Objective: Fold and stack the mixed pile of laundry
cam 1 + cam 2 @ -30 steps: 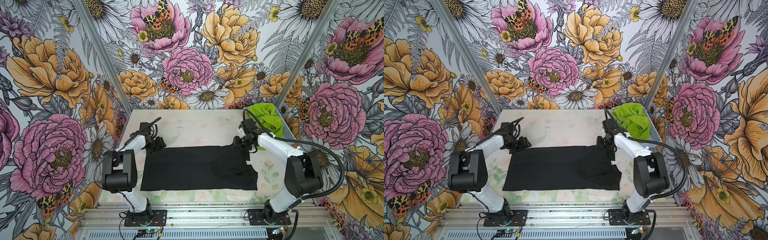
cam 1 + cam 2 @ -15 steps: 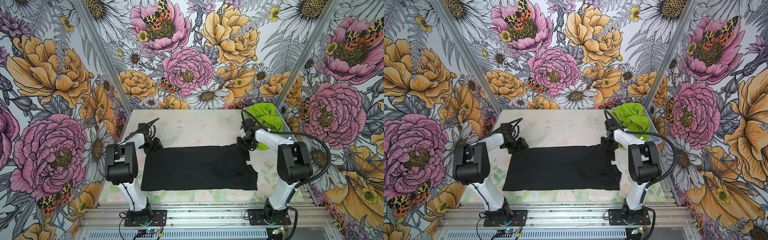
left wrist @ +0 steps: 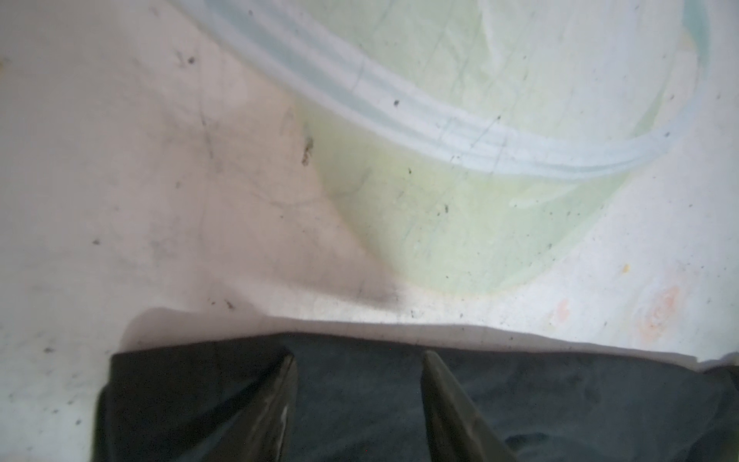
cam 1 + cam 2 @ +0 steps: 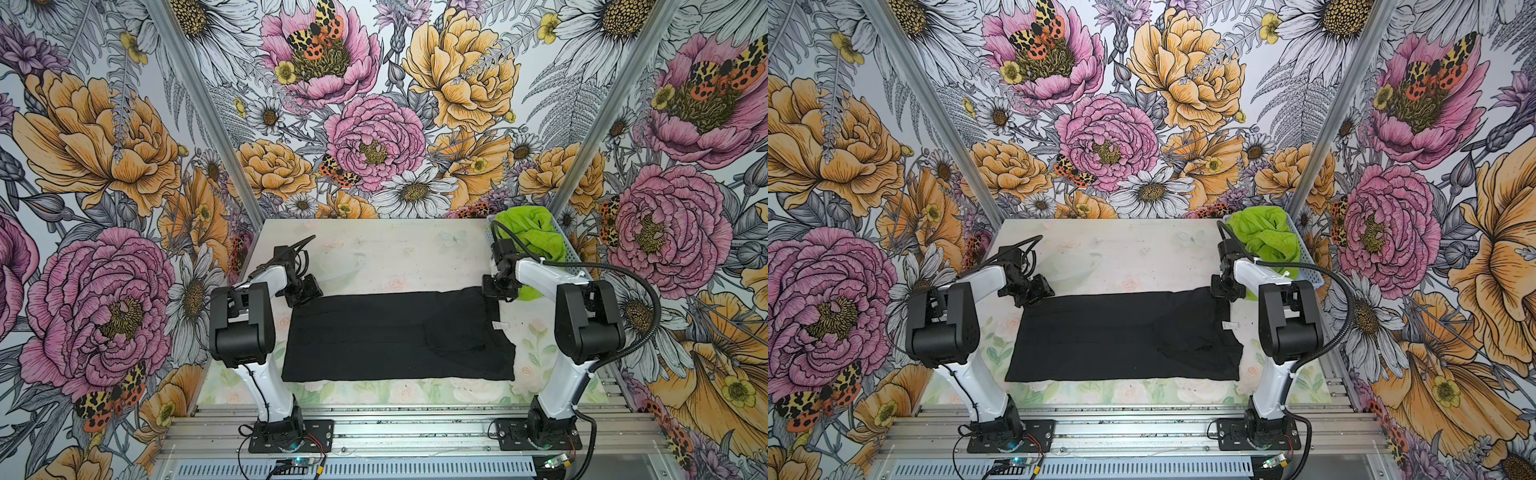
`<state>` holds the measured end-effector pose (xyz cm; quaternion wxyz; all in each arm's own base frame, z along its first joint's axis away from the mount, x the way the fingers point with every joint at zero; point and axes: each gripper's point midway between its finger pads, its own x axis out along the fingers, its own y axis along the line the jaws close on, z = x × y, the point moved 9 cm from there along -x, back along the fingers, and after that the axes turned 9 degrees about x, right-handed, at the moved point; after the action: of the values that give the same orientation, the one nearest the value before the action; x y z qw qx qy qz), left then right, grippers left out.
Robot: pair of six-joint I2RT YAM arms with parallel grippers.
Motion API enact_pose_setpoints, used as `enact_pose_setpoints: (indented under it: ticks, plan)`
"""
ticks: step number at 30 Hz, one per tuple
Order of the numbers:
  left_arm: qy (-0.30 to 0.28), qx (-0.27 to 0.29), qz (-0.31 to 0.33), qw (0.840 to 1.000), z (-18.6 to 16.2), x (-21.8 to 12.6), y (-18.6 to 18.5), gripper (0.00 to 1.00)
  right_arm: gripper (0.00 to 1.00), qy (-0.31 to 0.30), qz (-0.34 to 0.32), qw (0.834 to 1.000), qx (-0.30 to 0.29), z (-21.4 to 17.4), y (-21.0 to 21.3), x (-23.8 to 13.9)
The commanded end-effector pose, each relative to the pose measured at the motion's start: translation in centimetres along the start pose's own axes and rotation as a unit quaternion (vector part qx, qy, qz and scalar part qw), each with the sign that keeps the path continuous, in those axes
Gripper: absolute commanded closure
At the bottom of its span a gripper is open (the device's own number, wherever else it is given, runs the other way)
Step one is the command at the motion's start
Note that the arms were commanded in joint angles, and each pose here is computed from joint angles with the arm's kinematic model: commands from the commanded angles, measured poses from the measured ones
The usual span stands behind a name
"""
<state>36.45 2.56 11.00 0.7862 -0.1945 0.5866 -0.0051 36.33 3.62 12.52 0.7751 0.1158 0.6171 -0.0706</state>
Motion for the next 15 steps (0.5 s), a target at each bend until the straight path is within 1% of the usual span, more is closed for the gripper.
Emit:
enact_pose_setpoints:
  ticks: [1,4,6,9,11,15]
  plan:
    - [0.050,-0.023,0.054,0.997,-1.8,2.7,3.0,0.48,0.93,-0.020,0.009,1.000,0.004,0.6,0.3,-0.8]
    - [0.052,-0.026,0.059,0.997,-2.0,2.8,3.3,0.48,0.81,-0.016,0.024,1.000,0.011,0.3,0.5,-1.0]
    - [0.054,-0.026,0.060,0.996,-2.2,2.9,3.3,0.48,0.78,-0.001,0.020,1.000,0.012,0.1,0.4,0.0]
    - [0.055,-0.028,0.063,0.996,-2.2,2.9,3.4,0.49,0.78,0.024,0.008,1.000,0.014,-0.3,0.2,2.0]
    - [0.056,-0.032,0.067,0.996,-2.3,2.8,3.6,0.49,0.80,0.033,-0.009,0.999,0.018,-0.4,-0.1,2.9]
    - [0.060,-0.038,0.071,0.995,-2.8,2.6,4.2,0.50,0.85,0.032,-0.073,0.997,0.024,-0.6,-1.4,3.1]
